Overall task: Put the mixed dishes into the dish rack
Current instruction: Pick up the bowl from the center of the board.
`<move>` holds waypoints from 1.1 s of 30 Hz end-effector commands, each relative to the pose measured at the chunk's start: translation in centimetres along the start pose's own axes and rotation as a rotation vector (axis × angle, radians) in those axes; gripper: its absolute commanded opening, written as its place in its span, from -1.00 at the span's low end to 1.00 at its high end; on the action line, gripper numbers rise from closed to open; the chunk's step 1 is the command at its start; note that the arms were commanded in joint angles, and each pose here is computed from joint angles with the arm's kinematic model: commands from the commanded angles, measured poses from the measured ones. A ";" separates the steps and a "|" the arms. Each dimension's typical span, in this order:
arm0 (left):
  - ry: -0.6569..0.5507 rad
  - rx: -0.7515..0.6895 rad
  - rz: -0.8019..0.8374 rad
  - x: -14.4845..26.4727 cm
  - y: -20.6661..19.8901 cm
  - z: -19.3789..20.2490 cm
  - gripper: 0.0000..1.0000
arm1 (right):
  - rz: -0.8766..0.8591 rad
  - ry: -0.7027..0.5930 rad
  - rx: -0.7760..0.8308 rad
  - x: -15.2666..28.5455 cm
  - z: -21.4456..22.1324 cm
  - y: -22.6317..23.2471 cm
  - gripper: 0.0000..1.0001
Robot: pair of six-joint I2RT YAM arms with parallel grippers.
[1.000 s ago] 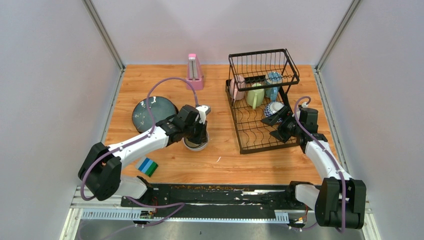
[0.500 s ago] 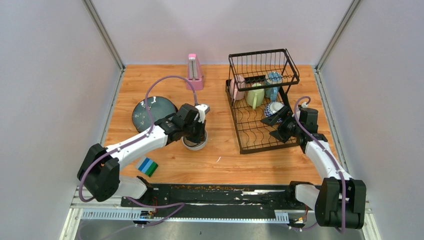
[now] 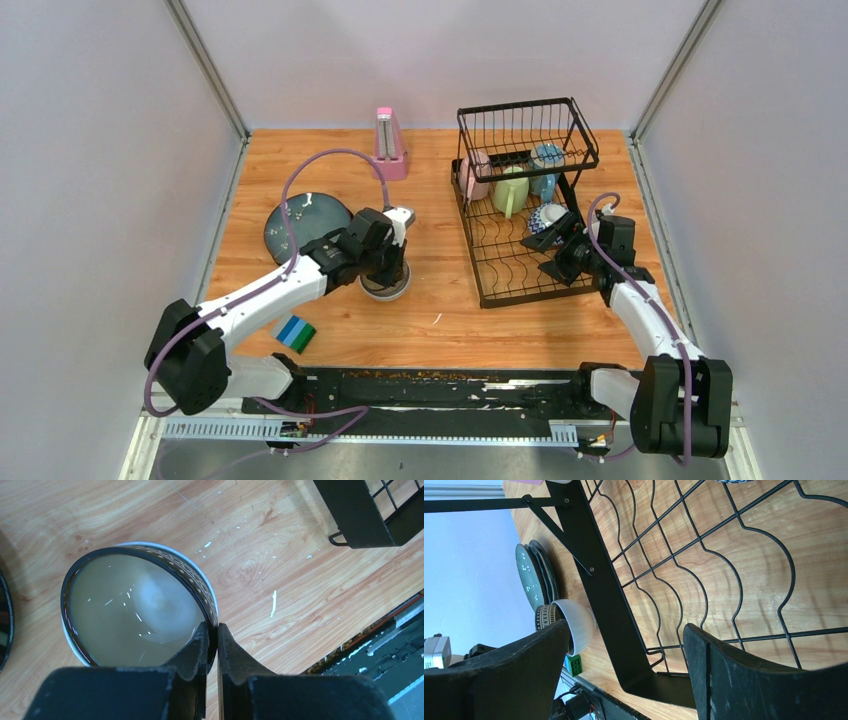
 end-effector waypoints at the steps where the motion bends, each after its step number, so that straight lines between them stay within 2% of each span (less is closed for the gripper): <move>1: -0.175 -0.061 0.021 2.1 -0.9 -3.8 -1.00 | -0.040 -0.017 0.037 0.2 -0.7 1.3 0.70; 16: -0.181 -0.053 0.058 2.0 -1.3 -3.7 -1.00 | -0.063 -0.016 0.055 0.3 -0.8 1.9 0.75; 26: -0.213 -0.048 0.086 2.4 -1.9 -4.5 -1.00 | -0.114 -0.013 0.078 0.5 -0.6 2.4 0.94; 33: -0.271 -0.060 0.115 4.0 -2.3 -5.2 -1.00 | -0.191 0.020 0.093 0.6 -0.4 3.3 1.00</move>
Point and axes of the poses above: each gripper's point midway between its finger pads, its own x axis back along the fingers, its own y axis along the line the jaws close on, z = x × y, the point moved 5 cm from there along x, back along the fingers, and after that the axes turned 4 degrees about x, right-handed, at the moved point
